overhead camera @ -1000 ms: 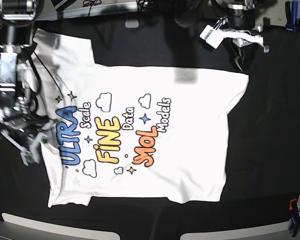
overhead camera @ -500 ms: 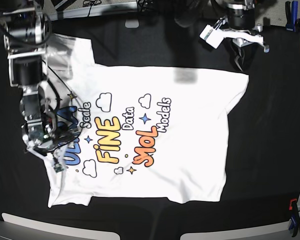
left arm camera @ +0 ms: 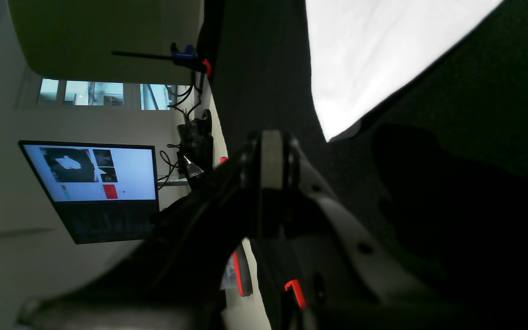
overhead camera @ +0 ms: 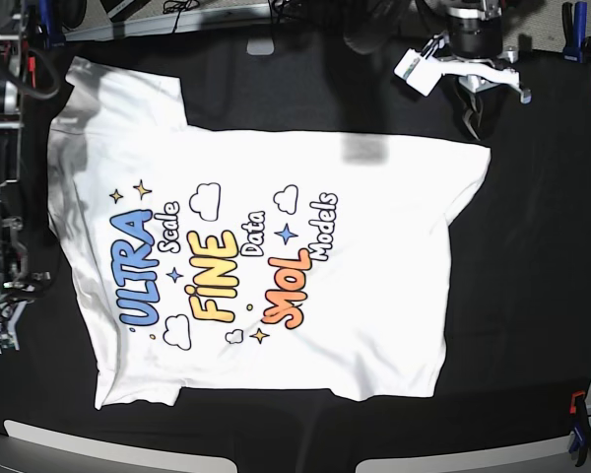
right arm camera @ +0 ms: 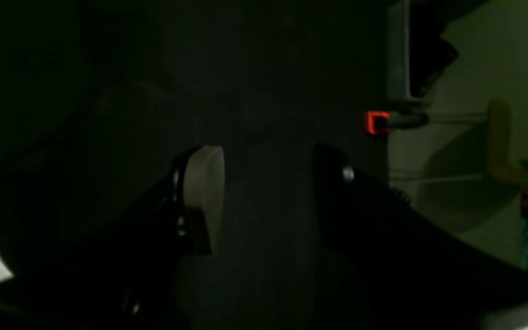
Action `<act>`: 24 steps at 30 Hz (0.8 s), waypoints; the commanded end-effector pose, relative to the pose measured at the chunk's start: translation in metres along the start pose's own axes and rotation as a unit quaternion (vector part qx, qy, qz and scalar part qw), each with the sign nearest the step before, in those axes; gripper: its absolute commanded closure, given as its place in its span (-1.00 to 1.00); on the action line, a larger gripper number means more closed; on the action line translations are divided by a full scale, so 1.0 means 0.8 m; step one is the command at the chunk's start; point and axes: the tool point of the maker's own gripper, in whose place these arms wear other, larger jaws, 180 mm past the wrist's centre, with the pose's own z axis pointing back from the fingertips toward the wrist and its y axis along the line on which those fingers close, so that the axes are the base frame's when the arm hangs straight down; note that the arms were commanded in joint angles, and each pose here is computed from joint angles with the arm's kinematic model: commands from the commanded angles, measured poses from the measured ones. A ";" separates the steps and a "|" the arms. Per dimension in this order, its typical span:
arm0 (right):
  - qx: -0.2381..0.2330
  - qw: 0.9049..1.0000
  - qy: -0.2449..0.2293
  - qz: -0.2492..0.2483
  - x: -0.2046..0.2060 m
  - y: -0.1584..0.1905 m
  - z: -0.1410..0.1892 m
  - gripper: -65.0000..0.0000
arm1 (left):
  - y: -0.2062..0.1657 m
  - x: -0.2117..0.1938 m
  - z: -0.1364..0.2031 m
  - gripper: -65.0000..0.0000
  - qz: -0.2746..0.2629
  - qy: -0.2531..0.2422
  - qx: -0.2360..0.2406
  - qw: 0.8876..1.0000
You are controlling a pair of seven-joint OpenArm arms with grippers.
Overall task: Layout the t-shirt on the table in an organized manner, then fold the t-shirt properly
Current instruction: 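Drag the grasped shirt side outward with the right gripper to smooth it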
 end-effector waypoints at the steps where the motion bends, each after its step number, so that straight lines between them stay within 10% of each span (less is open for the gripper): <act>1: 0.009 0.999 -0.028 -0.012 0.026 -0.009 0.006 0.07 | 0.013 0.005 0.001 1.00 0.010 -0.010 0.020 1.000; 8: 0.165 0.982 -0.091 -0.004 0.067 0.106 0.023 0.07 | 0.013 0.004 0.001 1.00 0.010 -0.009 0.020 1.000; 17: 0.146 0.979 -0.144 0.015 0.107 0.166 0.034 0.07 | 0.013 0.004 0.001 1.00 0.010 -0.009 0.020 1.000; 24: 0.112 0.989 -0.098 0.011 0.066 0.157 0.001 0.07 | 0.013 0.004 0.001 1.00 0.010 -0.009 0.020 1.000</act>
